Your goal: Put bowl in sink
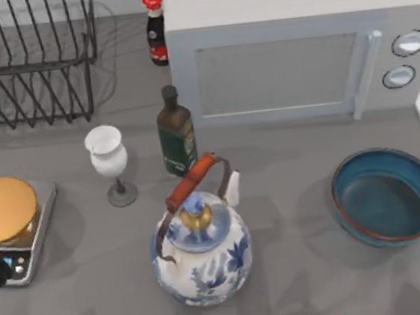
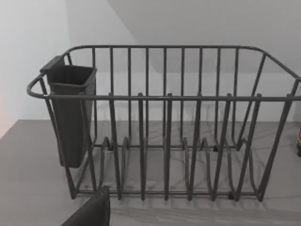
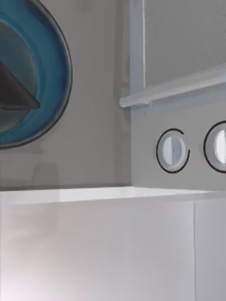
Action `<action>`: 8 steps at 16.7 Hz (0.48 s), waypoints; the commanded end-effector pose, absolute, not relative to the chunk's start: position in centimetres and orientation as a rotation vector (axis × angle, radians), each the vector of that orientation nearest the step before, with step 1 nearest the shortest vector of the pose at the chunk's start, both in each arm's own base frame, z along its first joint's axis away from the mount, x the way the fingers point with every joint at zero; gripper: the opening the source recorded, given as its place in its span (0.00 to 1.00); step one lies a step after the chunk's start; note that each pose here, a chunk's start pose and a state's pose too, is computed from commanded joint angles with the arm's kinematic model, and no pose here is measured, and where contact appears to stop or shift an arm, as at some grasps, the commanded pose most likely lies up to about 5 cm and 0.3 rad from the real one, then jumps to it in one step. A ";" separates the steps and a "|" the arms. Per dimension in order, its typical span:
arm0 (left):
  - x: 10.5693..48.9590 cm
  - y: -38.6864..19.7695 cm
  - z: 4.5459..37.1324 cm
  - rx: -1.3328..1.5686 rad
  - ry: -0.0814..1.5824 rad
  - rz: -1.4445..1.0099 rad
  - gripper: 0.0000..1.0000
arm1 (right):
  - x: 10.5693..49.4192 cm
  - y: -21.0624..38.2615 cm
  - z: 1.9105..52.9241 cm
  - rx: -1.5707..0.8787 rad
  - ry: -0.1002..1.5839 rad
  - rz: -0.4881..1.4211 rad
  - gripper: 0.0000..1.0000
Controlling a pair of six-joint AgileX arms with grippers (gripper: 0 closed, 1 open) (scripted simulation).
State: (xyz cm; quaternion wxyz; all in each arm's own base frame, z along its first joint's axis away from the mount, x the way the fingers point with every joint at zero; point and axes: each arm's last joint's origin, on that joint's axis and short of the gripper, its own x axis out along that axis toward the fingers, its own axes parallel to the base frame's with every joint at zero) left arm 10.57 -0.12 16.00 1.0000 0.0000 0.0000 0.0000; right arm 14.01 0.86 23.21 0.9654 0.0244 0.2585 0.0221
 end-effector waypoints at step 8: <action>10.6 -0.1 16.0 0.000 0.000 0.000 1.00 | 24.8 3.6 24.5 0.037 1.264 0.025 1.00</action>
